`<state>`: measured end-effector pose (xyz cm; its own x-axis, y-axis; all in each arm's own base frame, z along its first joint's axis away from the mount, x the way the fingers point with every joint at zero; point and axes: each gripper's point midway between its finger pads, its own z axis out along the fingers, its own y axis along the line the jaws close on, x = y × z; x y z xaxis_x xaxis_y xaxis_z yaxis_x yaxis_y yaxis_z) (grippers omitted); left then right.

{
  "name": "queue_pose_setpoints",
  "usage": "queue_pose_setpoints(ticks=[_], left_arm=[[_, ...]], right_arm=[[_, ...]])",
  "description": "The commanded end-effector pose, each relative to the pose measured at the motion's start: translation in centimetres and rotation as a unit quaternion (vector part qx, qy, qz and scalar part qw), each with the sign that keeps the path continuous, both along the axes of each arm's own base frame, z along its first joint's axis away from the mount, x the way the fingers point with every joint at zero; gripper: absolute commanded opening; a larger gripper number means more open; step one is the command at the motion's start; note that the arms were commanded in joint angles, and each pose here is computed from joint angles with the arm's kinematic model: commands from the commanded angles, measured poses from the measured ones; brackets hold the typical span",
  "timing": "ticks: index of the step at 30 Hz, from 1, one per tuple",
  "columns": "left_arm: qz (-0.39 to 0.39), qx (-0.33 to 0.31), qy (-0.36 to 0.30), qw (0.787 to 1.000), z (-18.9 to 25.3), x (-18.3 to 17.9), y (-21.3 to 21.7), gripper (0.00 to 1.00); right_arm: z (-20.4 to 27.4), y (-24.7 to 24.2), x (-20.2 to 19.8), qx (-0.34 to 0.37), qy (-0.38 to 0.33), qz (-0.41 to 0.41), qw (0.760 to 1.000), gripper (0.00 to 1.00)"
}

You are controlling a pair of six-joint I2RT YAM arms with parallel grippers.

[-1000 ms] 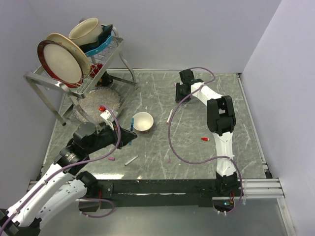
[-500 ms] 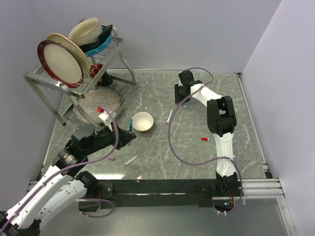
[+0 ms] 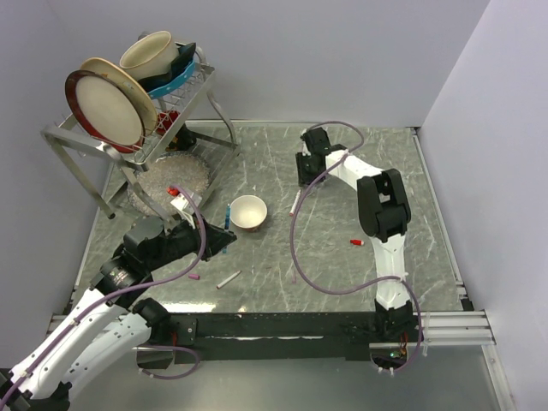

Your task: Insert the pens into the pen caps

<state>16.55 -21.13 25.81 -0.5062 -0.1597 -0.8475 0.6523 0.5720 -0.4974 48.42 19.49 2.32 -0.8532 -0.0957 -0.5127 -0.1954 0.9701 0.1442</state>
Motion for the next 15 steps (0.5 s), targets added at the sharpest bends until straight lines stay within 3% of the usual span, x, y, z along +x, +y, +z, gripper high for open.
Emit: queue_pose_setpoints(ticks=[1, 15], left_arm=[[0.003, -0.009, -0.019, 1.000, 0.9, 0.1, 0.0, 0.01], [0.002, -0.014, -0.020, 1.000, 1.1, 0.0, 0.1, 0.01]], right_arm=[[0.5, 0.5, -3.6, -0.001, 0.034, 0.008, 0.999, 0.43], [1.0, -2.1, -8.3, -0.012, 0.044, -0.034, 0.998, 0.42]])
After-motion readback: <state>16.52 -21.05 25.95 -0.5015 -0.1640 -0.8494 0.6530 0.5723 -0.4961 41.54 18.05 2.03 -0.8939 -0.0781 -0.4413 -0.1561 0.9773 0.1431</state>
